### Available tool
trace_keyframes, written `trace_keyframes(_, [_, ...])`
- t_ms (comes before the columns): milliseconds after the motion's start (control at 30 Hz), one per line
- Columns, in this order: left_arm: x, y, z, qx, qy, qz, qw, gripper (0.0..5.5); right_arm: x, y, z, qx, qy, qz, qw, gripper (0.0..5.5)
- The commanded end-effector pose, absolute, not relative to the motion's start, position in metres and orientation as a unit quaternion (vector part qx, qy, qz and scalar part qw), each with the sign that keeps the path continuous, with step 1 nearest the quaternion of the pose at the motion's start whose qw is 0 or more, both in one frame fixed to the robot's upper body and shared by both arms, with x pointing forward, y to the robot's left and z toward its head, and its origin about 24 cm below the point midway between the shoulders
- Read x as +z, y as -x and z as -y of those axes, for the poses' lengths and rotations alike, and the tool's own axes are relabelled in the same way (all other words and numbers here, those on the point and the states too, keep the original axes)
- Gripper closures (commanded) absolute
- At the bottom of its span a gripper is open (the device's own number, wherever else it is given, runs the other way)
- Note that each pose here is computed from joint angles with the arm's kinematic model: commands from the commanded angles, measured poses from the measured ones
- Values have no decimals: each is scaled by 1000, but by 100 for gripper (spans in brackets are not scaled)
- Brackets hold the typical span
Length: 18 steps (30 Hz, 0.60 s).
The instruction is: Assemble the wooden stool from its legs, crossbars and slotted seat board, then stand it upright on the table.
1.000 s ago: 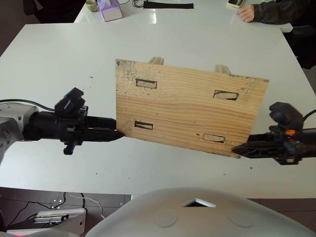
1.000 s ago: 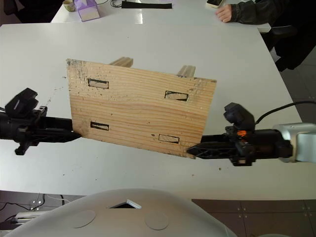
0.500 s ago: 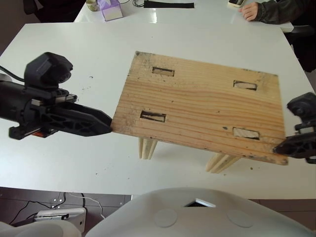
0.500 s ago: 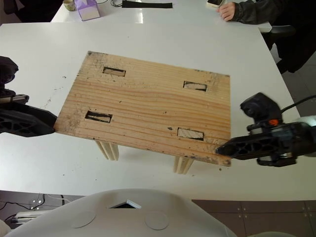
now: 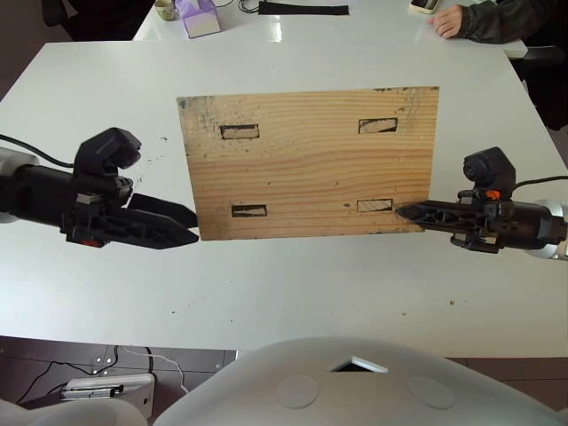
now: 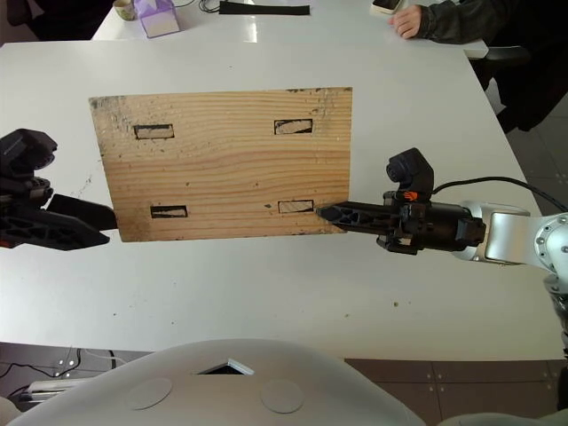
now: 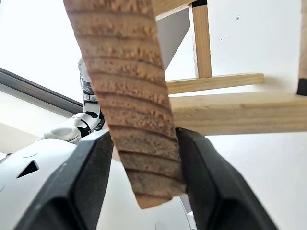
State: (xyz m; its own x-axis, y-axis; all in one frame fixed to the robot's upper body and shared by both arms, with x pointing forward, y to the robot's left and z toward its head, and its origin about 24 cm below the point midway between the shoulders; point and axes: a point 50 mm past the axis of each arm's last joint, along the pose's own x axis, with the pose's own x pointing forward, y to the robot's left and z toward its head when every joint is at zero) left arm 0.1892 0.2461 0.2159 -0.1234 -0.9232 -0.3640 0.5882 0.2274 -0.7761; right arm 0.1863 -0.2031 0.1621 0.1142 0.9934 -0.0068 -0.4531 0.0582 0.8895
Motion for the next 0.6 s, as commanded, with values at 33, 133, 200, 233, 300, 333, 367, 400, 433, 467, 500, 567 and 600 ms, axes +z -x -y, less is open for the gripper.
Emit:
trace_keyframes(33, [220,-198,-246,-601,174,-426,653,129,178,-196,204,609,-395,-324,606,264])
trace_keyframes(133, [222,-202,-244,-604,174,-411,660,82,182,-197,202,622,-393,-326,594,217])
trace_keyframes(200, [226,-205,-242,-606,174,-397,667,52,185,-198,202,630,-391,-327,586,186])
trace_keyframes(233, [229,-207,-242,-607,174,-390,671,32,186,-199,202,631,-390,-326,586,166])
trace_keyframes(300, [232,-212,-242,-603,175,-379,680,14,187,-204,204,624,-395,-318,595,161])
trace_keyframes(333, [235,-212,-242,-606,179,-376,677,14,187,-208,207,614,-398,-314,605,161])
trace_keyframes(367, [237,-213,-242,-608,182,-374,677,14,187,-212,209,606,-401,-312,612,161])
trace_keyframes(400, [240,-214,-241,-611,184,-370,676,14,188,-215,213,599,-407,-310,616,161])
trace_keyframes(433, [244,-216,-241,-613,186,-362,678,14,189,-218,215,596,-411,-308,617,161])
trace_keyframes(467, [246,-219,-241,-611,188,-356,682,14,190,-220,216,593,-414,-305,620,161])
trace_keyframes(500, [247,-221,-241,-610,190,-351,684,14,192,-223,217,591,-415,-303,621,161])
trace_keyframes(567, [241,-219,-241,-609,182,-352,688,14,193,-224,217,582,-405,-295,640,161])
trace_keyframes(600, [234,-215,-242,-608,167,-352,691,14,193,-221,215,575,-393,-293,654,161])
